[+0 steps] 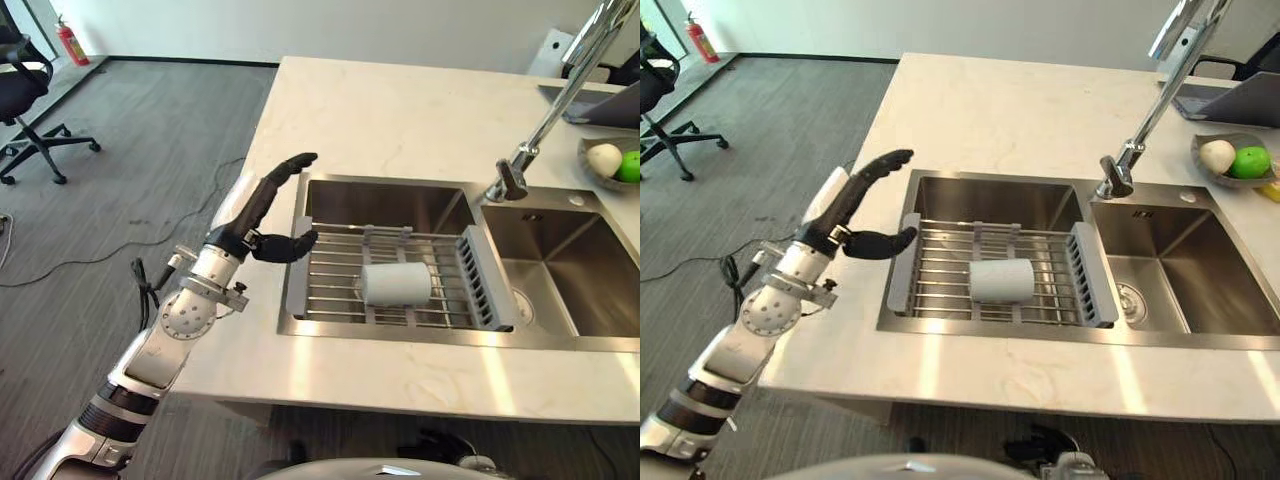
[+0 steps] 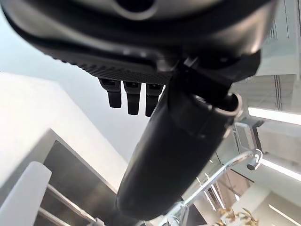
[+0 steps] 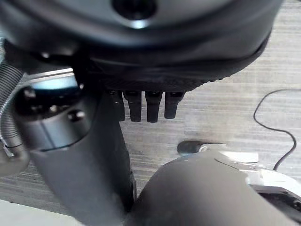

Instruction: Place the dishes in the dishwasher.

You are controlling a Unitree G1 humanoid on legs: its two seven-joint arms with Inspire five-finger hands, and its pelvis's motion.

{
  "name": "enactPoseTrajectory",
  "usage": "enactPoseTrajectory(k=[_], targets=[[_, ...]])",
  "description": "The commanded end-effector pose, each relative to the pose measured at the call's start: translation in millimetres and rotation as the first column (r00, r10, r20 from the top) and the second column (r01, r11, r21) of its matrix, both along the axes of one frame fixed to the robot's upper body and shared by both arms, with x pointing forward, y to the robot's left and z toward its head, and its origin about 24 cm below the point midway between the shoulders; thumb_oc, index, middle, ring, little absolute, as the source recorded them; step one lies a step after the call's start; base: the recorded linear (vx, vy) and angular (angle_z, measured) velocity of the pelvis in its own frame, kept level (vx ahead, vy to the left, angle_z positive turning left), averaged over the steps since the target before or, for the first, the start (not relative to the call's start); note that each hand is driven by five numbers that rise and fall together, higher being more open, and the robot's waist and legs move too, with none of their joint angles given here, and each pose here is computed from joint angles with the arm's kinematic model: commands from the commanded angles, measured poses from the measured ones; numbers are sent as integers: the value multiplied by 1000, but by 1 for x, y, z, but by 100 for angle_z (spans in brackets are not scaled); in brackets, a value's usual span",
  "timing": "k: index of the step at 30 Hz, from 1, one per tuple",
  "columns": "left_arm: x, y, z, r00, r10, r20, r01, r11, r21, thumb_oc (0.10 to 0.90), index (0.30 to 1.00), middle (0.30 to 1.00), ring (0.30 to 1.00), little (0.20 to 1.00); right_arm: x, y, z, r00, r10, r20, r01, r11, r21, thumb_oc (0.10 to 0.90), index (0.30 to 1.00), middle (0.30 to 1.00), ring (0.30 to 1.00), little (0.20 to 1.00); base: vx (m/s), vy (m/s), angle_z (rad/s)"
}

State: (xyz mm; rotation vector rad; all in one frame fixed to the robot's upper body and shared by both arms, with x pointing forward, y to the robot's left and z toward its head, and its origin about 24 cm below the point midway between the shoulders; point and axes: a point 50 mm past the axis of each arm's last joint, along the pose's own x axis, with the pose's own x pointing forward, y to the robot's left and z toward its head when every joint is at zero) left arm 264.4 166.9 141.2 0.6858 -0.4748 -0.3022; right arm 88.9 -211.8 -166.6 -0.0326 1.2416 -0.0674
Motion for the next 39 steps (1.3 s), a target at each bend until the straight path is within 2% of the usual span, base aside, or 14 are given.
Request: enactPoseTrajectory(k=[1, 8, 10, 13, 16, 18, 19, 21, 25, 27, 30, 34, 39], targets=[[-8, -15, 56, 958, -90, 272, 102, 994, -28, 800, 900, 900, 900, 900, 11, -18, 6, 1000, 12, 23, -10, 997, -72, 800, 900, 900, 900, 900, -367, -176, -32], [-5, -7, 54, 966, -51, 255, 66, 997, -51, 800, 900, 900, 900, 900, 8, -22, 6, 1000, 2, -1, -2, 996, -89, 800, 900, 900, 900, 900, -150, -93, -29], [-9, 5, 44, 977, 5, 214, 11, 997, -74, 800, 900, 900, 900, 900, 3, -22, 4, 1000, 5, -29, -8, 996, -87, 800, 900, 900, 900, 900, -256, -318, 5], [-11, 11, 43, 977, 26, 211, -12, 997, -71, 800, 900, 900, 900, 900, 3, -21, 4, 999, 22, -30, -24, 996, -90, 800, 900, 900, 900, 900, -145, -173, -49], [-16, 26, 37, 977, 102, 185, -85, 991, -101, 800, 900, 900, 900, 900, 20, -21, 8, 999, 53, 8, -52, 993, -104, 800, 900, 900, 900, 900, -157, -199, -32], [-14, 24, 38, 978, 93, 189, -74, 992, -103, 800, 900, 900, 900, 900, 21, -26, 10, 999, 47, 15, -44, 992, -116, 800, 900, 900, 900, 900, -381, -240, -14], [-9, 16, 42, 975, 70, 212, -51, 994, -94, 800, 900, 900, 900, 900, 15, -44, 13, 999, 37, -4, -37, 986, -161, 800, 900, 900, 900, 900, -661, -270, 69], [-5, 14, 44, 968, 81, 236, -66, 995, -69, 800, 900, 900, 900, 900, 12, -53, 15, 999, 31, -16, -33, 982, -184, 800, 900, 900, 900, 900, -516, -192, 145], [4, 13, 46, 954, 126, 273, -120, 992, -38, 800, 900, 900, 900, 900, 1, -54, 12, 999, 15, -52, -25, 982, -186, 800, 900, 900, 900, 900, -79, 0, 28], [15, 15, 47, 943, 164, 289, -171, 985, 0, 800, 900, 900, 900, 900, -10, -46, 7, 997, -3, -72, -9, 987, -163, 800, 900, 900, 900, 900, -4, 9, 45], [22, 15, 52, 929, 180, 324, -202, 979, 35, 800, 900, 900, 900, 900, -14, -42, 6, 997, -27, -70, 17, 989, -146, 800, 900, 900, 900, 900, -19, 18, 3], [34, 20, 56, 905, 208, 372, -281, 947, 153, 800, 900, 900, 900, 900, -15, -37, 4, 997, -19, -75, 8, 991, -136, 800, 900, 900, 900, 900, 0, 41, -1], [59, 29, 50, 891, 249, 380, -388, 851, 353, 800, 900, 900, 900, 900, -10, -31, 4, 997, 37, -74, -47, 991, -127, 800, 900, 900, 900, 900, -2, 54, -11]])
